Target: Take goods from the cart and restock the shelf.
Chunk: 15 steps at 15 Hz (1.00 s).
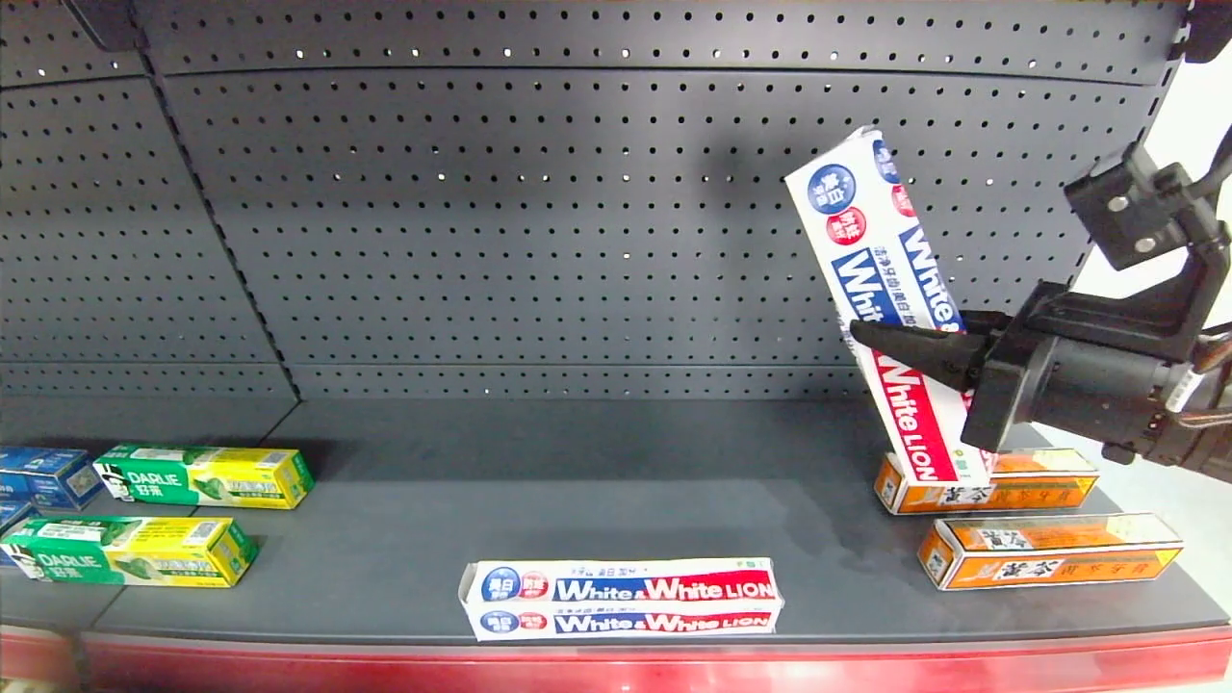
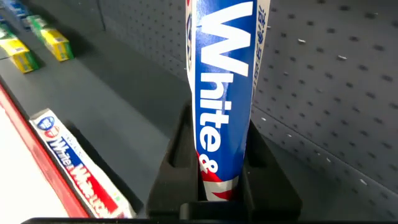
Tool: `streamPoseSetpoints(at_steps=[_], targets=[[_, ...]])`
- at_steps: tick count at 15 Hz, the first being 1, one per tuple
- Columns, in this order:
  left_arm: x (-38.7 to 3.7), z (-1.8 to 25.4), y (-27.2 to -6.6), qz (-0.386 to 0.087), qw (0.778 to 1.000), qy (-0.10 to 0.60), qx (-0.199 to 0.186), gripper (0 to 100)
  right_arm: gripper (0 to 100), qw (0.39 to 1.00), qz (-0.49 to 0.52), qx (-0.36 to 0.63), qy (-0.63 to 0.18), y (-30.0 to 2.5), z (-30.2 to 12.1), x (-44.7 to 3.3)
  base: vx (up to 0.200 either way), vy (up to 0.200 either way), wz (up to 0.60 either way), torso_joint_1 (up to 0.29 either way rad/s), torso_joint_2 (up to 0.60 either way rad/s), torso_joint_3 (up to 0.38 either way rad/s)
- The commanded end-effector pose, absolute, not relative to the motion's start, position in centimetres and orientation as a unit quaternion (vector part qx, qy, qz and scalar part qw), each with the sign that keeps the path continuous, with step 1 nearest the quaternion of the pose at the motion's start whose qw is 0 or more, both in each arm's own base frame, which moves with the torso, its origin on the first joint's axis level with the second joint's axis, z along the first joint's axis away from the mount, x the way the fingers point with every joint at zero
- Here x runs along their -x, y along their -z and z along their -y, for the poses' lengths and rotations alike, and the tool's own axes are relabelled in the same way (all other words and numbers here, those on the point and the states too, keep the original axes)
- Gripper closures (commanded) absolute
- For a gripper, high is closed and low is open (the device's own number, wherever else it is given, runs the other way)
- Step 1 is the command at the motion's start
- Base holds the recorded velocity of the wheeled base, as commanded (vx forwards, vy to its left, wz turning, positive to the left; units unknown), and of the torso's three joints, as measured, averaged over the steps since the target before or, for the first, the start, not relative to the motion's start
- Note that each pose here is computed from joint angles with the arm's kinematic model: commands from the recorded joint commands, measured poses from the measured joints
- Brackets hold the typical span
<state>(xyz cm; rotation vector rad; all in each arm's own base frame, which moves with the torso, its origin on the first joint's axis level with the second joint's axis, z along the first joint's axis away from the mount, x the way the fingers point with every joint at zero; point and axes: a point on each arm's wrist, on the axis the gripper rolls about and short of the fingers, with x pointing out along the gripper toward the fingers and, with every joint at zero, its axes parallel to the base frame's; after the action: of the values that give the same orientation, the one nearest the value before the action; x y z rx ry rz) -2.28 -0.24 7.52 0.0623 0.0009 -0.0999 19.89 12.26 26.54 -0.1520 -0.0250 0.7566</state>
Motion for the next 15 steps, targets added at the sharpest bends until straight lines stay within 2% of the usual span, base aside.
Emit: streamPoseSetpoints(at_steps=[1,8,15], targets=[[2.3,0.2,-7.5,0.0,0.998,0.05,-0.031,0,100,0.918,0.0,0.08,-0.388,-26.0,-13.8,-21.5,0.0,0.0,0.0,0.0,0.0,0.0],[2.3,0.2,-7.5,0.0,0.998,0.05,-0.031,0,100,0.894,-0.032,0.129,-0.428,-25.4,-17.8,-24.2,0.0,0.0,0.0,0.0,0.0,0.0],[2.3,0.2,-7.5,0.0,0.998,0.05,-0.031,0,100,0.854,-0.153,0.196,-0.456,-24.2,-18.2,-24.5,0.0,0.0,0.0,0.0,0.0,0.0]])
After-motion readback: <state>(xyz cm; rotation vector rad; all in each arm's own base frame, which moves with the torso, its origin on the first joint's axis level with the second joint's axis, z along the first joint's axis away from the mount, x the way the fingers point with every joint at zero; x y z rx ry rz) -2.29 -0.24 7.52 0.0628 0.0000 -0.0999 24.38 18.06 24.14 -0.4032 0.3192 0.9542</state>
